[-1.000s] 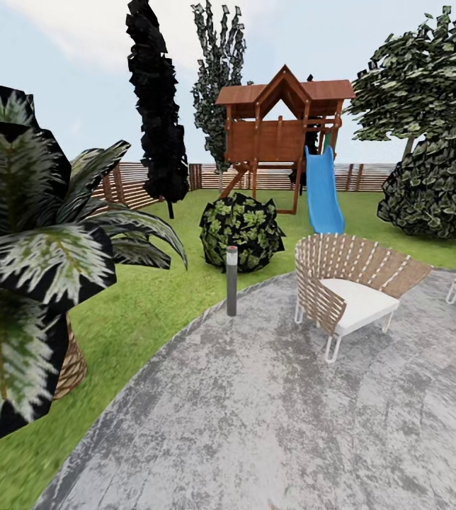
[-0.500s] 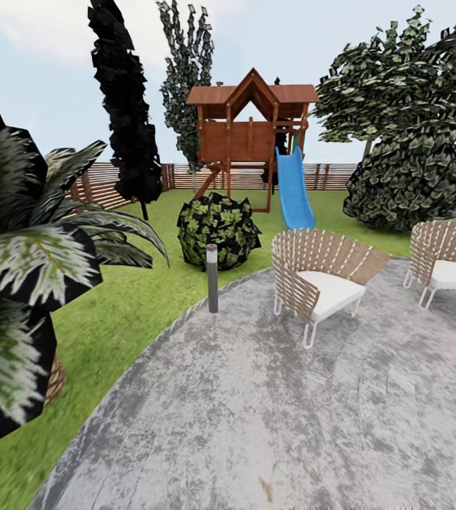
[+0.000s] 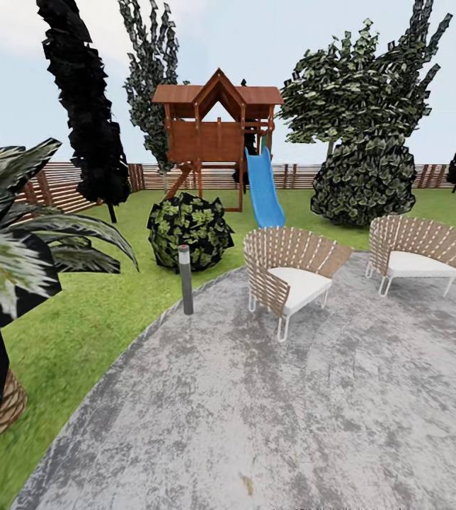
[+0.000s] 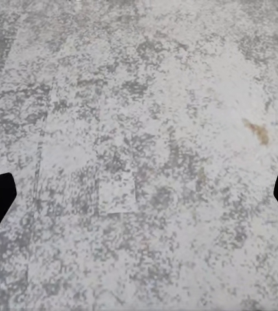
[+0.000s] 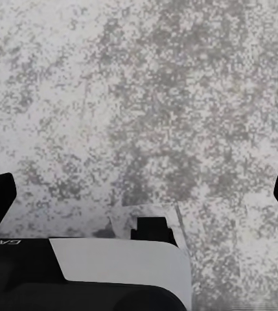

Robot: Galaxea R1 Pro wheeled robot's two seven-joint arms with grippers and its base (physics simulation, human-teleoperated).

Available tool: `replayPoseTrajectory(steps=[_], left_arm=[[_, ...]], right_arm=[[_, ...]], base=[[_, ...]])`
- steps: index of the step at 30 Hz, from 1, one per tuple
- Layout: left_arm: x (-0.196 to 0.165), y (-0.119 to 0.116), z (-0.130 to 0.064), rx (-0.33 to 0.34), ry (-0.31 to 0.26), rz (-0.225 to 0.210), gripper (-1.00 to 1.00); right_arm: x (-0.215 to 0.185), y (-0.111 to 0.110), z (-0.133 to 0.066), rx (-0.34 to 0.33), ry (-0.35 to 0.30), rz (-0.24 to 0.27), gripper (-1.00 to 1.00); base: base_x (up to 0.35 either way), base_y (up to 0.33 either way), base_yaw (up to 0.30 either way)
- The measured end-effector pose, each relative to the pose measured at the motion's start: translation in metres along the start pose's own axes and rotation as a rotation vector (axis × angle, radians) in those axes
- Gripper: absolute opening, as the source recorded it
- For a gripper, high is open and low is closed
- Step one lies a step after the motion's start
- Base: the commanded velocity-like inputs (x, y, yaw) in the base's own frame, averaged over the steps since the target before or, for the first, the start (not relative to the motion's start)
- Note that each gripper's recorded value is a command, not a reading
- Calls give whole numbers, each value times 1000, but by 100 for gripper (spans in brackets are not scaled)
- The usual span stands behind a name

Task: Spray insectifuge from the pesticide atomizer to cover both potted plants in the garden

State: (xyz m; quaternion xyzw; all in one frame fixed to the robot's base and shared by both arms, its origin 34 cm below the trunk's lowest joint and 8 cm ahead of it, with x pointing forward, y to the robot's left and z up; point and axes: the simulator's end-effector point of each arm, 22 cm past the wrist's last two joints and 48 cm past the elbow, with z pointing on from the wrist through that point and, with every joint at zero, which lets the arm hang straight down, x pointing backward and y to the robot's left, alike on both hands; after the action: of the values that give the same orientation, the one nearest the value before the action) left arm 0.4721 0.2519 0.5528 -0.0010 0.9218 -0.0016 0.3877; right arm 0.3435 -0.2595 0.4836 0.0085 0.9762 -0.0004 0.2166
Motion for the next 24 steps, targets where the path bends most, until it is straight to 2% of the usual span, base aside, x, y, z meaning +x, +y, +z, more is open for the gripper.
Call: replayPoseTrajectory(steps=[24], left_arm=[[6, 0, -1, 0, 12, 1, 100]], right_arm=[[0, 1, 0, -1, 0, 1, 100]], base=[[0, 0, -272]])
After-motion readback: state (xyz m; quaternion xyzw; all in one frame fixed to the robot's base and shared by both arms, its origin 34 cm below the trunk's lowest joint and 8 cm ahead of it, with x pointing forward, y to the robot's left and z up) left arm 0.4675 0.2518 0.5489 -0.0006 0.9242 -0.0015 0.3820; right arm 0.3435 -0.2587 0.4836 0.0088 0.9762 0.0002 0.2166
